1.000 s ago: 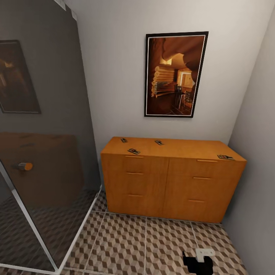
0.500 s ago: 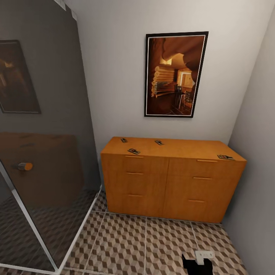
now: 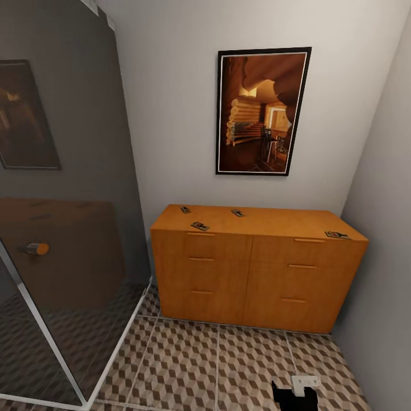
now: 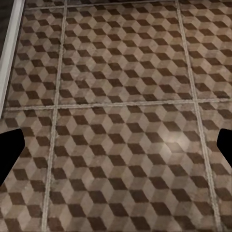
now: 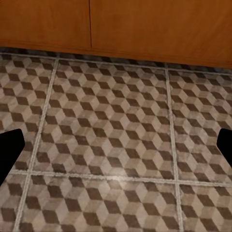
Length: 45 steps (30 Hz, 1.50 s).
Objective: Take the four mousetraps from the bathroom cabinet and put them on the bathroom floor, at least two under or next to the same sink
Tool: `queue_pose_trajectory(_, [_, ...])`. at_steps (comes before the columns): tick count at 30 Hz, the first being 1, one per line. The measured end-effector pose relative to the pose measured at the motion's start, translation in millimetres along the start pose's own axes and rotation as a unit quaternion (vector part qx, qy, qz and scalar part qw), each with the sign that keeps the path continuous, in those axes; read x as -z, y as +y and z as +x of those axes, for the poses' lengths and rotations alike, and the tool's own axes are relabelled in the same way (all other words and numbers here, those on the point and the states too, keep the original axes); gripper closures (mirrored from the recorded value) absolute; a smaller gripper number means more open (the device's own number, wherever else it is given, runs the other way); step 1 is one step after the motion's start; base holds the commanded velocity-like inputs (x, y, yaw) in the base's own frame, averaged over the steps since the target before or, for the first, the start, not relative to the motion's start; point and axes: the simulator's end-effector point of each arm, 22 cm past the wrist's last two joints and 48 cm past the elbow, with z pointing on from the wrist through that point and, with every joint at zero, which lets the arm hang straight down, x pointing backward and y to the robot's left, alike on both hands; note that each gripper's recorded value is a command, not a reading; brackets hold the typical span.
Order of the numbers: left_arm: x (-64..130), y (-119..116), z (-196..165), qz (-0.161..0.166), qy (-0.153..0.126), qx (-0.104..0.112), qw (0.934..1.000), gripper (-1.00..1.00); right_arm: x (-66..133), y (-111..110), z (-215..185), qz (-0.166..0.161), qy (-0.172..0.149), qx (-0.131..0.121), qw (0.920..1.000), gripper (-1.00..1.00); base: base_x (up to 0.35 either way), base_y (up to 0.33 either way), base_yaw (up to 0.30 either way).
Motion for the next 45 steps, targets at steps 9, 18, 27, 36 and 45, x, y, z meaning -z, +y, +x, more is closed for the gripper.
queue_pose_trajectory(9, [0.1, 1, 1, -0.001, 0.001, 0.001, 1.0, -1.0, -0.2, 0, -2, -0.001, -0.002, -0.001, 1.0, -1.0, 0.0, 0.0, 0.0])
queue_pose_trajectory(18, [0.8, 1, 4, -0.002, 0.005, 0.002, 1.0, -1.0, -4.7, 1, -47, 0.002, -0.045, -0.003, 0.999, -1.0, 0.0, 0.0, 0.0])
queue_pose_trajectory(27, [2.0, 3, 10, -0.003, 0.011, 0.001, 0.9999, -1.0, -3.5, -1, -136, 0.004, -0.064, -0.003, 0.9979, -1.0, 0.0, 0.0, 0.0])
queue_pose_trajectory(36, [2.6, 5, 13, -0.004, 0.014, 0.001, 0.9999, -1.0, 11.1, -3, -192, 0.006, -0.073, -0.003, 0.9973, -1.0, 0.0, 0.0, 0.0])
queue_pose_trajectory(45, [3.6, 5, 17, -0.004, 0.019, 0.0, 0.9998, -1.0, 22.2, -4, -211, 0.006, -0.056, -0.003, 0.9984, -1.0, 0.0, 0.0, 0.0])
